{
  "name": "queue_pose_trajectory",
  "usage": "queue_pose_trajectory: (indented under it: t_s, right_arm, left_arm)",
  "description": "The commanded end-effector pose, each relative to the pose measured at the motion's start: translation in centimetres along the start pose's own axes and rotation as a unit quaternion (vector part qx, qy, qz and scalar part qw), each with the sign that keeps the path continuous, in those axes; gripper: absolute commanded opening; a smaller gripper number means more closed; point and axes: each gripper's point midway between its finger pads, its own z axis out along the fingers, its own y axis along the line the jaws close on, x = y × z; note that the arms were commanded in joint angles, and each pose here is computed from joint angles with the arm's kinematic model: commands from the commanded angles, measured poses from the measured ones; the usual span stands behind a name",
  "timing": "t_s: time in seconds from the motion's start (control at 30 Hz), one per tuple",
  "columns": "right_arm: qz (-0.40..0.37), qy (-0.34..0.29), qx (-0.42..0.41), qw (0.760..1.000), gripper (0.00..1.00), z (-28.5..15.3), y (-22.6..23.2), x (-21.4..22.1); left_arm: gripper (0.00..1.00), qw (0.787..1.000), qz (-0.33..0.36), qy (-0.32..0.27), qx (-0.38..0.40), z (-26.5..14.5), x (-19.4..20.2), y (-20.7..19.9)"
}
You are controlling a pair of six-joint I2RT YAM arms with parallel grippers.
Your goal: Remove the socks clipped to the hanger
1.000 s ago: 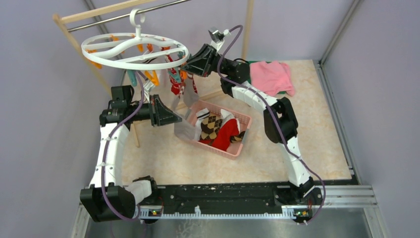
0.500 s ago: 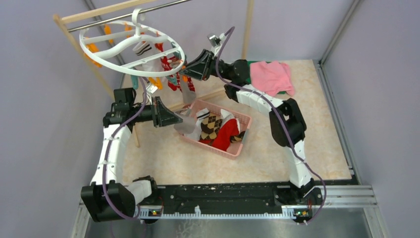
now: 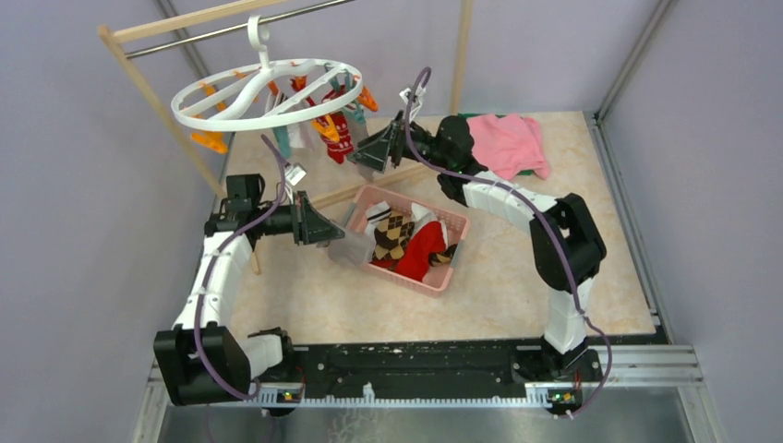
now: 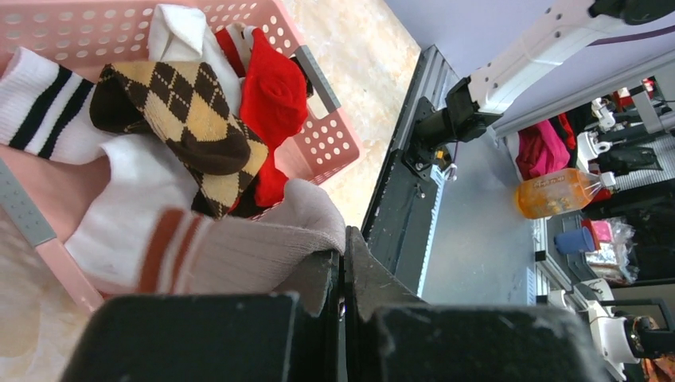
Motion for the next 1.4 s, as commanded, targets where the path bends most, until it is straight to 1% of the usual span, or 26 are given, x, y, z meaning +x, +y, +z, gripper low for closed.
queue_pose_trajectory:
  t_s: [0.0, 0.1, 0.17, 0.27, 0.33, 0.37, 0.47, 0.6, 0.67, 0.73, 0.8, 0.97, 1.0, 1.03, 1.07, 1.1, 1.13, 1.17, 1.2, 1.23, 1.37]
  right_arm:
    - [-0.09, -0.028, 0.088, 0.992, 0.99, -2.7, -1.1, -2.6]
    - [-0.158, -0.043, 0.171, 0.971, 0.99, -4.7, -5.1, -3.5]
    - [-0.188, -0.051, 0.205, 0.959, 0.99, -4.9, -8.0, -4.4]
    - [-0.222, -0.065, 0.194, 0.953, 0.99, -3.9, -11.1, -5.5]
    - [-0.225, -0.061, 0.176, 0.956, 0.99, -2.6, -13.4, -5.6]
    - [-0.233, -0.064, 0.154, 0.958, 0.99, -1.4, -13.6, -6.3]
    - [-0.241, -0.065, 0.086, 0.964, 0.99, 0.7, -13.9, -5.8]
    - [-0.217, -0.06, -0.006, 0.974, 0.88, 2.6, -12.7, -4.3]
    - [-0.206, -0.058, -0.052, 0.975, 0.85, 3.0, -11.0, -3.6]
    - [-0.201, -0.058, -0.087, 0.974, 0.85, 3.3, -9.1, -3.1]
    - [-0.203, -0.057, -0.096, 0.973, 0.85, 3.6, -8.1, -2.9]
    - [-0.202, -0.059, -0.076, 0.975, 0.84, 4.5, -8.6, -2.5]
    - [-0.2, -0.061, -0.067, 0.976, 0.82, 4.7, -9.0, -2.6]
    - [-0.196, -0.064, -0.054, 0.977, 0.77, 5.0, -9.6, -2.7]
    - [-0.198, -0.069, -0.045, 0.977, 0.72, 5.2, -10.0, -3.0]
    - [-0.198, -0.075, -0.037, 0.977, 0.61, 5.2, -10.2, -3.3]
    - [-0.197, -0.08, -0.032, 0.977, 0.43, 5.2, -10.4, -3.5]
    - [-0.196, -0.082, -0.031, 0.977, 0.22, 5.2, -10.3, -3.7]
    - [-0.192, -0.079, -0.028, 0.978, 0.04, 5.1, -10.4, -3.5]
    - [-0.194, -0.081, -0.027, 0.977, 0.0, 5.0, -9.8, -3.9]
    - [-0.209, -0.083, -0.012, 0.974, 0.0, 3.4, -8.3, -3.9]
  left_arm:
    - [0.0, 0.999, 0.038, 0.006, 0.004, 1.0, -0.3, 1.1]
    - [0.0, 0.999, 0.037, 0.022, 0.004, 2.1, 0.0, 1.8]
    - [0.0, 0.999, 0.04, 0.033, 0.007, 3.1, -0.1, 1.9]
    - [0.0, 0.998, 0.044, 0.046, 0.014, 4.7, -0.3, 1.8]
    - [0.0, 0.997, 0.044, 0.056, 0.018, 5.4, -0.2, 1.6]
    - [0.0, 0.997, 0.047, 0.059, 0.016, 5.6, -0.2, 1.7]
    - [0.0, 0.996, 0.056, 0.064, 0.008, 6.1, 0.0, 2.4]
    - [0.0, 0.996, 0.056, 0.069, -0.003, 7.2, -0.1, 3.9]
    - [0.0, 0.996, 0.061, 0.069, -0.01, 7.7, -0.4, 4.5]
    - [0.0, 0.996, 0.065, 0.065, -0.019, 8.2, -0.9, 5.2]
    - [0.0, 0.995, 0.07, 0.06, -0.028, 8.6, -1.6, 5.7]
    - [0.0, 0.993, 0.083, 0.055, -0.06, 9.7, -2.1, 6.9]
    - [0.08, 0.992, 0.082, 0.057, -0.071, 9.8, -1.9, 7.3]
    - [0.25, 0.992, 0.078, 0.061, -0.084, 9.8, -1.7, 7.7]
    - [0.5, 0.99, 0.074, 0.068, -0.094, 9.7, -1.4, 8.0]
    - [0.75, 0.989, 0.069, 0.078, -0.104, 9.5, -1.1, 8.3]
    - [0.95, 0.987, 0.069, 0.086, -0.114, 9.2, -0.9, 8.4]
    - [0.98, 0.986, 0.068, 0.096, -0.119, 8.9, -0.6, 8.3]
    - [0.99, 0.984, 0.073, 0.105, -0.124, 8.4, -0.4, 8.0]
    - [0.99, 0.982, 0.079, 0.115, -0.127, 7.9, 0.0, 7.8]
    - [0.99, 0.98, 0.093, 0.123, -0.123, 5.9, 0.7, 5.3]
